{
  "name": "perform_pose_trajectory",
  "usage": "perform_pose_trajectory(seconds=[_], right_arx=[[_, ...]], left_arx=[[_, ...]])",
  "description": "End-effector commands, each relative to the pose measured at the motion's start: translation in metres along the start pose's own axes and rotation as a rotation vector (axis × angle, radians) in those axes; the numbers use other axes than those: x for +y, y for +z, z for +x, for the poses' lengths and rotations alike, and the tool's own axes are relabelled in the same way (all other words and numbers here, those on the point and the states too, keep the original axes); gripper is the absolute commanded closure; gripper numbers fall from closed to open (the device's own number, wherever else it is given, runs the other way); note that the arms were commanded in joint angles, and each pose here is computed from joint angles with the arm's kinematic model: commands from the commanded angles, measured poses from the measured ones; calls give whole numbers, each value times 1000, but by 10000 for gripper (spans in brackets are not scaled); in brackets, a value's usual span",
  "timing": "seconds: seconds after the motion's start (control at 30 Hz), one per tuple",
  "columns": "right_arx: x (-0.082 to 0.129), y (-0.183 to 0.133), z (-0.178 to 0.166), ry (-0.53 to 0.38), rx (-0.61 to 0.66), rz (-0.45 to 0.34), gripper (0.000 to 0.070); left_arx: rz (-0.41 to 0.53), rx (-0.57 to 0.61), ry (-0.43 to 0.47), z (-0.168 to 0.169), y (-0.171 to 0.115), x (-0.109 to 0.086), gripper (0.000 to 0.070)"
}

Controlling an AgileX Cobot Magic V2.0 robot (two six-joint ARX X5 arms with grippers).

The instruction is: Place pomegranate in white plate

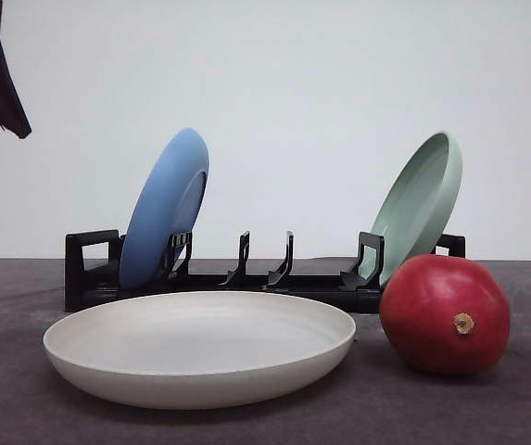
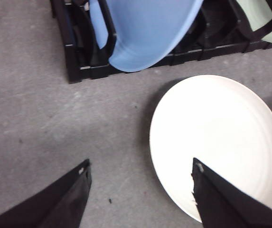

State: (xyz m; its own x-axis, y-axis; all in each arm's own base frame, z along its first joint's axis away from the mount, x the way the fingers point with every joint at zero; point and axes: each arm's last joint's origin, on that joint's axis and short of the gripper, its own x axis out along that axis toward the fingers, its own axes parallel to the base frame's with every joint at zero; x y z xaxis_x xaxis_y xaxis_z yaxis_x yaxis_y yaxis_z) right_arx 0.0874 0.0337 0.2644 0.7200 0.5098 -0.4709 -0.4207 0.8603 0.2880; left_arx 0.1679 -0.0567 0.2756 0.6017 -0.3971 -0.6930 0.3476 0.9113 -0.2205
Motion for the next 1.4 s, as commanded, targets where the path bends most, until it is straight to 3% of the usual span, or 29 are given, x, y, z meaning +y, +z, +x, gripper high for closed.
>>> perform_pose_trajectory(seconds=[0.0, 0.13, 0.47, 0.67, 0.73, 1.17, 1.23, 1.37], right_arx=[[2, 5, 4, 31, 47, 99, 226], [5, 14, 20, 17, 166, 149, 226], [19, 38, 78, -71, 400, 131, 202], [23, 41, 120, -130, 487, 116, 28], [24, 39, 132, -126, 496, 110, 0], [21, 14, 180, -172, 635, 148, 15], [20, 11, 182, -177, 651, 151, 31], [21, 10, 183, -172, 660, 140, 137]], left_arx=[[17, -16, -7, -1, 4, -1, 300], [18, -17, -7, -1, 4, -1, 300], [26, -18, -7, -1, 4, -1, 306], [25, -18, -7, -1, 4, -1, 306], [26, -18, -7, -1, 4, -1, 306], [29, -19, -6, -1, 4, -1, 307], [29, -19, -6, -1, 4, -1, 307], [32, -20, -6, -1, 5, -1, 307]])
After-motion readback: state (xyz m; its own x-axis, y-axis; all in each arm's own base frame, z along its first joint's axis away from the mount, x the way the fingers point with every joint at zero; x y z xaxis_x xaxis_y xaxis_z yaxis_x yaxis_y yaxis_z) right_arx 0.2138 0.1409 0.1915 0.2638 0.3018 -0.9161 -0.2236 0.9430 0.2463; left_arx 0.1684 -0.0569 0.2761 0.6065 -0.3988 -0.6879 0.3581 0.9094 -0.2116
